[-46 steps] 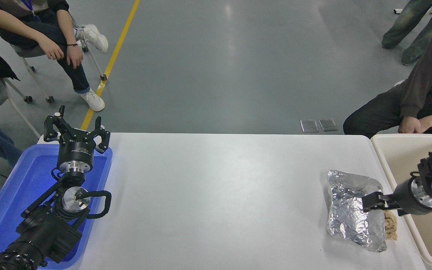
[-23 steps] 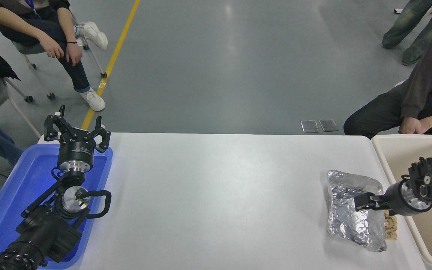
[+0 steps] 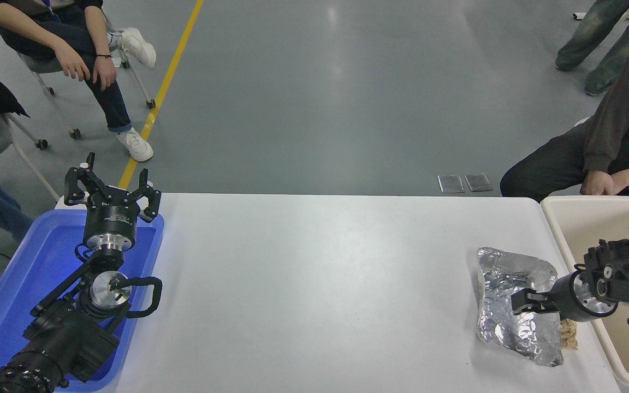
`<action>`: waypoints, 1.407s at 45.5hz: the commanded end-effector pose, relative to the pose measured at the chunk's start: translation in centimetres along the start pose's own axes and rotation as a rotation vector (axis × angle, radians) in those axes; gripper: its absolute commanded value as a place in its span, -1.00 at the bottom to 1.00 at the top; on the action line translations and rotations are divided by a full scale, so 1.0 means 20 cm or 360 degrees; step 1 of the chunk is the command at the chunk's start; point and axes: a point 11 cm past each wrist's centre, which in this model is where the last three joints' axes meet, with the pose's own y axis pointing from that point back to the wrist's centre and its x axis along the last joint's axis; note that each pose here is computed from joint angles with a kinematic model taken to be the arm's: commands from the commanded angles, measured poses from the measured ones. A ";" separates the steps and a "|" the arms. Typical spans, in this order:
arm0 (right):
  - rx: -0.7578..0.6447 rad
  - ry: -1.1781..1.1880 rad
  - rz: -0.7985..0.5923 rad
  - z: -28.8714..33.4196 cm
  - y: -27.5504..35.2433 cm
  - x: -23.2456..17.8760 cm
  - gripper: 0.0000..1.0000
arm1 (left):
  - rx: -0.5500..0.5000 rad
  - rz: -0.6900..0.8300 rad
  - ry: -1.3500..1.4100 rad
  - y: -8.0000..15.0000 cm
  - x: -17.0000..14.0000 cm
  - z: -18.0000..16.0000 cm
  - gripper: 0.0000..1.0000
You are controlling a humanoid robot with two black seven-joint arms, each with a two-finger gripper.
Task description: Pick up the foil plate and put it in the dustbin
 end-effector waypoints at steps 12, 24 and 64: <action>-0.0003 0.0003 0.0027 0.01 -0.01 0.00 -1.00 | 0.0000 -0.0002 0.0001 0.00 0.00 0.00 0.98; 0.0013 -0.0008 0.0050 0.00 0.03 0.04 -1.00 | 0.0000 0.0001 0.0000 0.00 0.00 0.00 0.98; -0.0242 0.0239 0.0191 -0.09 1.59 0.43 -1.00 | 0.0001 -0.0003 -0.0001 0.00 0.00 0.00 0.98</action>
